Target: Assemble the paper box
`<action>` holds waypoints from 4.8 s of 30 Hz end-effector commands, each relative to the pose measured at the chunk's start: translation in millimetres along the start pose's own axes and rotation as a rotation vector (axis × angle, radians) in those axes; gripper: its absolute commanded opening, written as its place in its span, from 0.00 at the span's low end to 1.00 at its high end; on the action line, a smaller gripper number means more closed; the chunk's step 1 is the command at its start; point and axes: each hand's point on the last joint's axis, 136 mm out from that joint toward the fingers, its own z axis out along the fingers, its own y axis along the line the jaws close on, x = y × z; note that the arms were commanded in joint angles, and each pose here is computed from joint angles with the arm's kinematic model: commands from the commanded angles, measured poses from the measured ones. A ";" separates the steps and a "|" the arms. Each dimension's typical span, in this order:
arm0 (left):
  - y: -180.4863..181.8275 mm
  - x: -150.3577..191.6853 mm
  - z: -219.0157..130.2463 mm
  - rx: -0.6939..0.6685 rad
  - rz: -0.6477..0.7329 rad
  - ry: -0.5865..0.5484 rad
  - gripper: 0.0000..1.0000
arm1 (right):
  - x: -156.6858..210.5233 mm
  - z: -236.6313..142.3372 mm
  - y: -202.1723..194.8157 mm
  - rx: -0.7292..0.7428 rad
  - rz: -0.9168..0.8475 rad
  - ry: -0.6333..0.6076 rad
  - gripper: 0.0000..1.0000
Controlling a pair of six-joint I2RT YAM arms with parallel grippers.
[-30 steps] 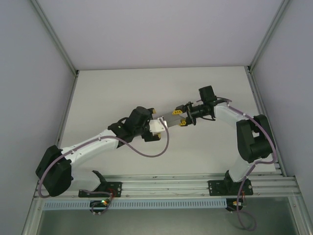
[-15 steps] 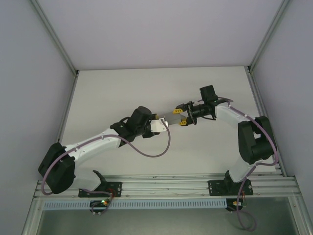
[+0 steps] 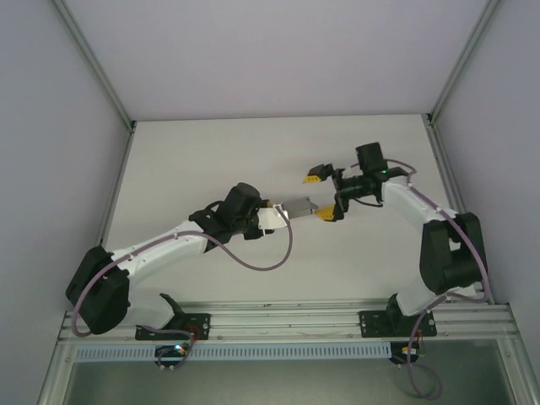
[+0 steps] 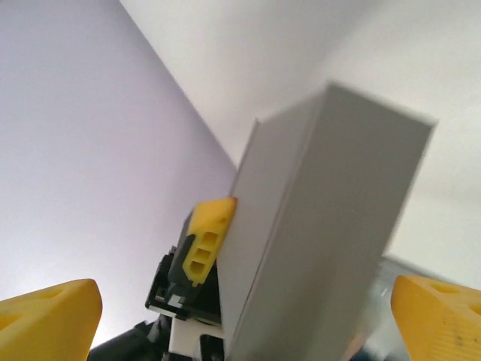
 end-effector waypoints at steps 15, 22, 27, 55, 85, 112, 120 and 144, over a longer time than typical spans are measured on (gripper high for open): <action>-21.9 28.2 -15.1 0.419 -0.321 0.074 0.43 | 59.7 -38.8 41.5 0.204 -1.505 -0.370 0.84; -21.4 34.0 -1.5 0.447 -0.333 0.115 0.44 | 51.9 5.5 6.1 0.383 -1.580 -0.172 0.73; -21.6 37.4 6.1 0.457 -0.341 0.139 0.44 | 32.4 25.0 -4.9 0.516 -1.587 -0.134 0.64; -23.0 37.1 16.8 0.454 -0.332 0.172 0.44 | 15.1 61.3 -18.6 0.572 -1.539 -0.066 0.11; -19.0 37.6 27.0 0.420 -0.341 0.163 0.44 | 24.7 76.4 -67.7 0.565 -1.221 -0.092 0.00; -17.7 37.4 22.5 0.411 -0.345 0.168 0.47 | -2.0 42.9 -66.2 0.965 -1.513 -0.244 0.00; -17.7 35.8 23.4 0.412 -0.349 0.159 0.47 | 3.9 63.1 -65.5 0.885 -1.490 -0.204 0.00; 1.3 23.4 16.1 0.319 -0.354 0.114 0.68 | 14.7 77.7 -95.3 0.865 -1.386 -0.221 0.00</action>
